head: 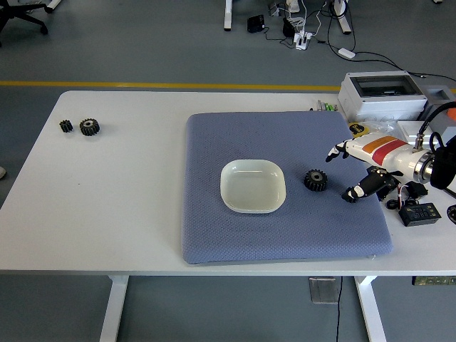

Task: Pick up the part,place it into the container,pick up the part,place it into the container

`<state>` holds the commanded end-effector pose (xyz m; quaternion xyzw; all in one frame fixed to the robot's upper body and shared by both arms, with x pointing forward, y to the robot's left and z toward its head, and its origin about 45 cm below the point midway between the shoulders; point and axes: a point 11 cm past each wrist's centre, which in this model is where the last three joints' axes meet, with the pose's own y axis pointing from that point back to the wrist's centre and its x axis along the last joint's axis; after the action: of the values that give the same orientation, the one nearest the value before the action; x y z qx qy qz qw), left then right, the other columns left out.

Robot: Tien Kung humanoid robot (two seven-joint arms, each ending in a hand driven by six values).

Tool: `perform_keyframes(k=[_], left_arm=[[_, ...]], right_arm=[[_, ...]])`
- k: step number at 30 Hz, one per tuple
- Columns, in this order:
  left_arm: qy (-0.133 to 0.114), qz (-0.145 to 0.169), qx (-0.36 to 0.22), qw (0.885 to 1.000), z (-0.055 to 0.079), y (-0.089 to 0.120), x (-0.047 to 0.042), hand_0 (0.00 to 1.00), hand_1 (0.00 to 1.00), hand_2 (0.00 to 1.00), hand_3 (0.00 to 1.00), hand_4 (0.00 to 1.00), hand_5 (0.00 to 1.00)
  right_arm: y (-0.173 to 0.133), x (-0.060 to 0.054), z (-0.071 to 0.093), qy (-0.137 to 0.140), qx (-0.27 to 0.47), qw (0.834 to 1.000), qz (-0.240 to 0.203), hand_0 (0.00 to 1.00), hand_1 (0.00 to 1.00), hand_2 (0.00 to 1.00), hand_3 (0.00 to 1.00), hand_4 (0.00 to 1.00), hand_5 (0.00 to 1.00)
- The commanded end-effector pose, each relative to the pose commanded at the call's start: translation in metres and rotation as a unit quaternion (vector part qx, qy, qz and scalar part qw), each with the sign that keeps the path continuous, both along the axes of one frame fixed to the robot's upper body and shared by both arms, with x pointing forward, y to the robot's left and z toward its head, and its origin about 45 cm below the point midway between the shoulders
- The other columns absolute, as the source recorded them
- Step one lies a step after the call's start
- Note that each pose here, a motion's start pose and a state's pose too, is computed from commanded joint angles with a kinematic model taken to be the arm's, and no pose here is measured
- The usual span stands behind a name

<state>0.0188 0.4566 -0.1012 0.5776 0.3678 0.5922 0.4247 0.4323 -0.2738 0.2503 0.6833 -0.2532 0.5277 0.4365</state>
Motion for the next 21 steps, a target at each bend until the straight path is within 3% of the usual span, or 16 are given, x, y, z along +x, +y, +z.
perform_keyframes(k=[4,5,16,21], left_arm=[[0.001,0.001,-0.002,1.000,-0.001,-0.002,-0.0006,0.731,0.701,0.727,0.576,0.614,0.577],[0.001,0.001,-0.002,1.000,-0.001,-0.002,-0.0011,0.730,0.702,0.725,0.576,0.614,0.577],[0.001,0.002,-0.002,1.000,-0.001,-0.002,-0.0012,0.730,0.701,0.726,0.577,0.614,0.577],[-0.003,0.001,-0.003,1.000,-0.001,-0.004,0.0033,0.731,0.701,0.726,0.575,0.615,0.580]], right_arm=[[0.000,0.005,-0.010,-0.003,-0.007,1.000,-0.005,0.538,0.635,0.706,0.709,0.998,0.302],[-0.001,0.007,-0.013,-0.002,-0.010,1.000,-0.007,0.449,0.580,0.668,0.618,0.998,0.285],[-0.018,0.010,-0.039,0.017,-0.024,0.999,-0.036,0.421,0.560,0.651,0.573,0.998,0.270],[-0.025,0.011,-0.046,0.006,-0.012,0.998,-0.055,0.413,0.551,0.638,0.556,0.998,0.248]])
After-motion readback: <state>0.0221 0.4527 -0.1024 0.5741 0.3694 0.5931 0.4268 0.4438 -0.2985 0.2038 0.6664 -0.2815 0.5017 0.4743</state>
